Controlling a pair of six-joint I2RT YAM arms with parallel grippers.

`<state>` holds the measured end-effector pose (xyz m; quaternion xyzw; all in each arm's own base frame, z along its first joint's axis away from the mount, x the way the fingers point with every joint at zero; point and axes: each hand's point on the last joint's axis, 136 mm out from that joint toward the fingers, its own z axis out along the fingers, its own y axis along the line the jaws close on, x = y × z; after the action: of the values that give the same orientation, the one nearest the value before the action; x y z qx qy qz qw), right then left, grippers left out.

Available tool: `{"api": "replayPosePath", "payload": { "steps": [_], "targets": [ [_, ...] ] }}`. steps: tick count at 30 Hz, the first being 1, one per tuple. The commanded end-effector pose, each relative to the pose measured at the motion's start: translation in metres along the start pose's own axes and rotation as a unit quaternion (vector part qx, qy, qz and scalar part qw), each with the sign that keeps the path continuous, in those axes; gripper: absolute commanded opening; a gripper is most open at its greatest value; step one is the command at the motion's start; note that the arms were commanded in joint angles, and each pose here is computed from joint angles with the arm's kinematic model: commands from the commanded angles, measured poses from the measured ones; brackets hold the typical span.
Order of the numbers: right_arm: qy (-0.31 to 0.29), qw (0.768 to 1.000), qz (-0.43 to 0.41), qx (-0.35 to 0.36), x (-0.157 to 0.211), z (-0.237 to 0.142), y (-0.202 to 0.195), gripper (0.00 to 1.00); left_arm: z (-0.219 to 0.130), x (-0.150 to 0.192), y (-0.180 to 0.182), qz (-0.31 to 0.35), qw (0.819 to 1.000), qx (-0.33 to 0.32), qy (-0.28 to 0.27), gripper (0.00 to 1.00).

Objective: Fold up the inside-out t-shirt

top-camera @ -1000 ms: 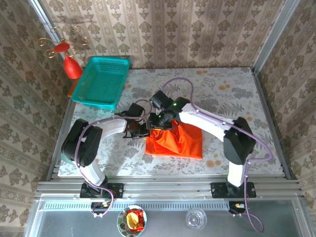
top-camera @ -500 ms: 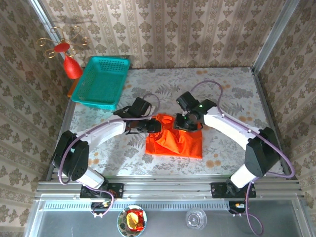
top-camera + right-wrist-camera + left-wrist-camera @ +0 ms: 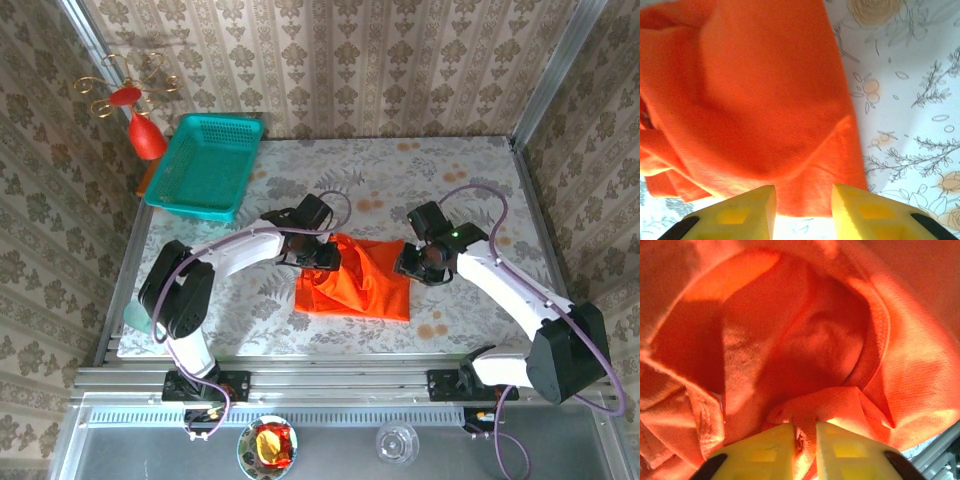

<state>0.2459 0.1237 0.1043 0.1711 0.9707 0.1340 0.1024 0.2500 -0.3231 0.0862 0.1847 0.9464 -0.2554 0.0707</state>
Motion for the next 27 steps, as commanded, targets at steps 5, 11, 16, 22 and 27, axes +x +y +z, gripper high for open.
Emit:
{"api": "replayPosePath", "payload": {
  "steps": [5,11,16,22,27],
  "targets": [
    [0.059,0.996,0.041,-0.048,0.022,0.047,-0.004,0.35,-0.021,0.011,-0.003,0.003,1.0,-0.007,-0.009,0.0],
    [0.091,0.992,0.07,-0.058,0.029,0.08,-0.013,0.35,-0.026,0.049,0.015,-0.035,0.999,-0.01,-0.005,0.0],
    [0.092,0.993,0.076,-0.022,0.029,0.087,-0.034,0.35,-0.023,0.081,0.035,-0.07,0.997,-0.03,0.01,0.0],
    [0.088,0.993,0.081,-0.014,0.029,0.086,-0.043,0.35,-0.01,0.11,0.064,-0.105,0.993,-0.057,0.015,0.0],
    [0.086,0.993,0.078,-0.021,0.027,0.081,-0.039,0.35,0.004,0.12,0.07,-0.123,0.991,-0.053,0.031,0.0]
  ]
}}
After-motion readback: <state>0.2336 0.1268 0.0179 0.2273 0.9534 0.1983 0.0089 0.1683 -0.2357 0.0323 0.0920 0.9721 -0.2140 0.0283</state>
